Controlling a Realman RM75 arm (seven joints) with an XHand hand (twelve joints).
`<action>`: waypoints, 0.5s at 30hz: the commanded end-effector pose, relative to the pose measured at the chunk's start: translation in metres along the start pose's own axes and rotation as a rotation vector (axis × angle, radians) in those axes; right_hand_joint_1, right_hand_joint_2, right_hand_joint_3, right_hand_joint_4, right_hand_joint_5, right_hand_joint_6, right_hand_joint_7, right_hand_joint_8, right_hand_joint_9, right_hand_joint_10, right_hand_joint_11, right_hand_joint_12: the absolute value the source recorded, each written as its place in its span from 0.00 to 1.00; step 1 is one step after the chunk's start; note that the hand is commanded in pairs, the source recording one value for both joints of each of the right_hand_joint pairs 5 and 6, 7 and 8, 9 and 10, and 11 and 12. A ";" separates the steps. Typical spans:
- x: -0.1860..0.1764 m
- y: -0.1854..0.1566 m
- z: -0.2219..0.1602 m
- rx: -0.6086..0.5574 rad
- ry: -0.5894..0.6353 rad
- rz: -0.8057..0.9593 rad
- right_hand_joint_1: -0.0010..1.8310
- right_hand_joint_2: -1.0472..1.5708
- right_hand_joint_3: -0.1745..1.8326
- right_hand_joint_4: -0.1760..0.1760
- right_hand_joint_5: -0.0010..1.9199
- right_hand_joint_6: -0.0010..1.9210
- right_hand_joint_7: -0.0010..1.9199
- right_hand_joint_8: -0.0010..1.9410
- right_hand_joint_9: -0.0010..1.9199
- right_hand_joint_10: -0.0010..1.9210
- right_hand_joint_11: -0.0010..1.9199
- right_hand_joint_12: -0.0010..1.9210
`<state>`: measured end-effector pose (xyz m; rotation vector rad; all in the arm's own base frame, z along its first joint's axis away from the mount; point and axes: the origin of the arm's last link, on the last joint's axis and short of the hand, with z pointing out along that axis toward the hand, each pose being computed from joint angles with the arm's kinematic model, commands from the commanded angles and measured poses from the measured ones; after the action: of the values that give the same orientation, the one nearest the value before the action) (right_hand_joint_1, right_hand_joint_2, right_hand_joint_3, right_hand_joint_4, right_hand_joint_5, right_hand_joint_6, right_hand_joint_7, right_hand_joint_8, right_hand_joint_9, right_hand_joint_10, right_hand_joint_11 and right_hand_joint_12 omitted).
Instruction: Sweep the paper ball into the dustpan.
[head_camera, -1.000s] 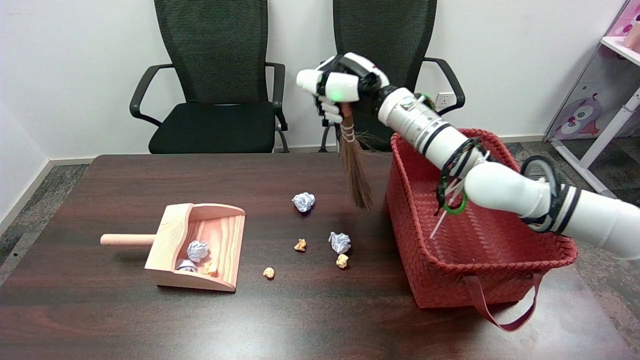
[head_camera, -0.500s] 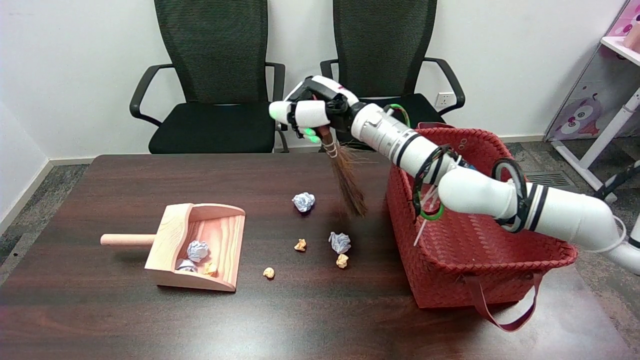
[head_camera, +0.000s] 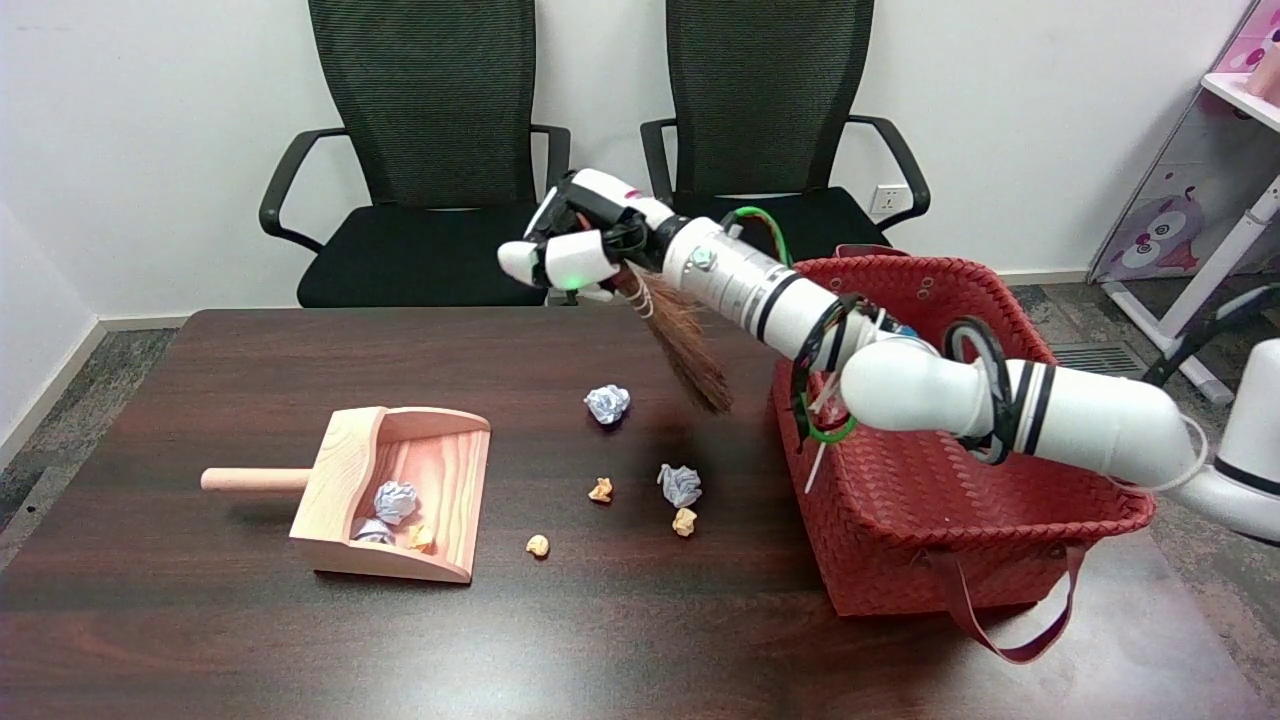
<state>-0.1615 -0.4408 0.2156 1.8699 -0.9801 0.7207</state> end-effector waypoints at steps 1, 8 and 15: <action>-0.034 -0.007 0.023 0.022 -0.115 -0.161 0.53 1.00 0.75 0.62 1.00 1.00 1.00 0.99 1.00 1.00 1.00 1.00; -0.050 0.004 0.029 -0.024 -0.164 -0.107 0.53 1.00 0.61 0.56 1.00 1.00 1.00 0.99 1.00 1.00 1.00 1.00; -0.059 0.021 0.032 -0.076 -0.168 -0.033 0.53 1.00 0.52 0.53 1.00 1.00 1.00 0.99 1.00 1.00 1.00 1.00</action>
<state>-0.1769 -0.4476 0.1829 1.9484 -0.9533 0.5722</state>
